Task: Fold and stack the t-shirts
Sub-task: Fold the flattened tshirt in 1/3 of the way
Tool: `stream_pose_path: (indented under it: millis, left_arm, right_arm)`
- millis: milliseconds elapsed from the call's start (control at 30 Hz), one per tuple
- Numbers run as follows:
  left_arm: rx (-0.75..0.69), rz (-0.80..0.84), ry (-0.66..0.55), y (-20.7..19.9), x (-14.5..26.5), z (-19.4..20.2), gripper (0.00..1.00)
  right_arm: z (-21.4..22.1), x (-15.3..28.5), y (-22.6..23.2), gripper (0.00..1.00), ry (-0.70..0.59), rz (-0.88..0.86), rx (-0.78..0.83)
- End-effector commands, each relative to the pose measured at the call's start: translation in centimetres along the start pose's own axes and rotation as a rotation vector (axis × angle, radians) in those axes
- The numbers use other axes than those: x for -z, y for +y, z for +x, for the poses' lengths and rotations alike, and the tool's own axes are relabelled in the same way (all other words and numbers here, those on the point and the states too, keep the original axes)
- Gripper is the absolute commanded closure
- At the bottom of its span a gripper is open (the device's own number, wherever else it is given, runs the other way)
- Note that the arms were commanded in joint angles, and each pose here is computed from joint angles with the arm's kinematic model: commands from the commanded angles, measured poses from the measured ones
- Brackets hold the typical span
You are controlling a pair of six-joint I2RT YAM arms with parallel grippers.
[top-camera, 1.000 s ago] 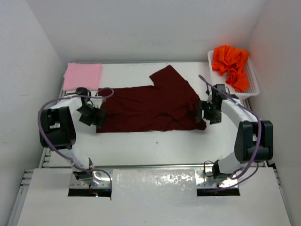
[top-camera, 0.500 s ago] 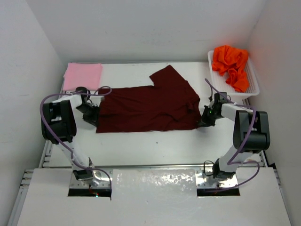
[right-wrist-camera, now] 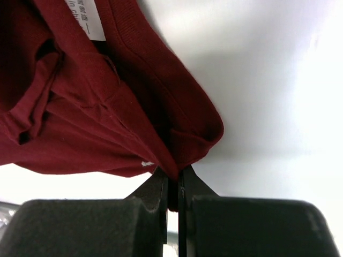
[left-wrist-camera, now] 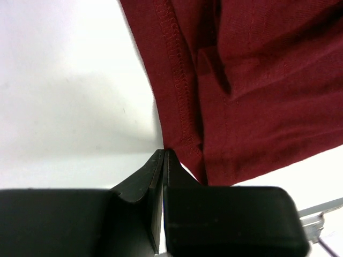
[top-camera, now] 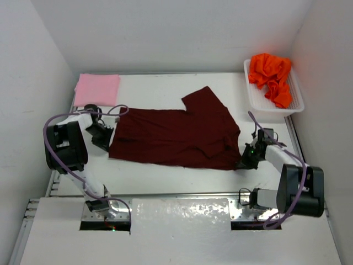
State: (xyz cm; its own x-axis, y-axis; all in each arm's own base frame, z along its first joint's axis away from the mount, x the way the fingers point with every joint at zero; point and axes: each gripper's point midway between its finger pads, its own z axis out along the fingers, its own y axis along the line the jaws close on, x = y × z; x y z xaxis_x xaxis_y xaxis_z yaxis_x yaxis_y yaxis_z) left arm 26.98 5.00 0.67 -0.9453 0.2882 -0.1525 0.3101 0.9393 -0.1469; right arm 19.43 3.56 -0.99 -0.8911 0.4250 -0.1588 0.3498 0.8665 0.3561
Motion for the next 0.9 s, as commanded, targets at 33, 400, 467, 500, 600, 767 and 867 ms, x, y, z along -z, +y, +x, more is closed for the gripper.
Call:
stream_pose_path:
  millis: [33,400,467,500,600,767,867]
  left_arm:
    - [-0.053,-0.056,0.029,0.8,1.1,1.7,1.00]
    - [-0.096,0.018,0.074,-0.9,3.1,2.7,0.02]
    - [-0.119,-0.014,-0.041,-0.4,5.9,-0.5,0.01]
    - [-0.137,0.008,-0.116,-1.0,7.0,-2.1,0.02]
    - [-0.309,0.008,-0.341,-2.7,11.1,-6.3,0.21]
    - [-0.522,0.074,-0.231,-7.3,7.5,-6.0,1.00]
    - [-0.434,0.028,-0.130,-5.2,3.7,-5.8,0.68]
  right_arm:
    - [2.7,0.2,-1.3,1.00,0.037,0.035,-0.013]
    - [2.4,1.5,-1.4,0.46,0.029,0.061,0.041]
    - [1.9,2.5,-1.4,0.45,0.013,0.082,0.055]
    - [0.8,3.6,-1.0,0.45,-0.023,0.089,0.068]
    - [-1.8,6.1,-0.4,0.45,-0.117,0.115,0.096]
    - [-4.8,8.7,1.7,0.51,-0.235,0.066,0.125]
    - [-6.6,9.2,3.9,0.48,-0.285,-0.019,0.142]
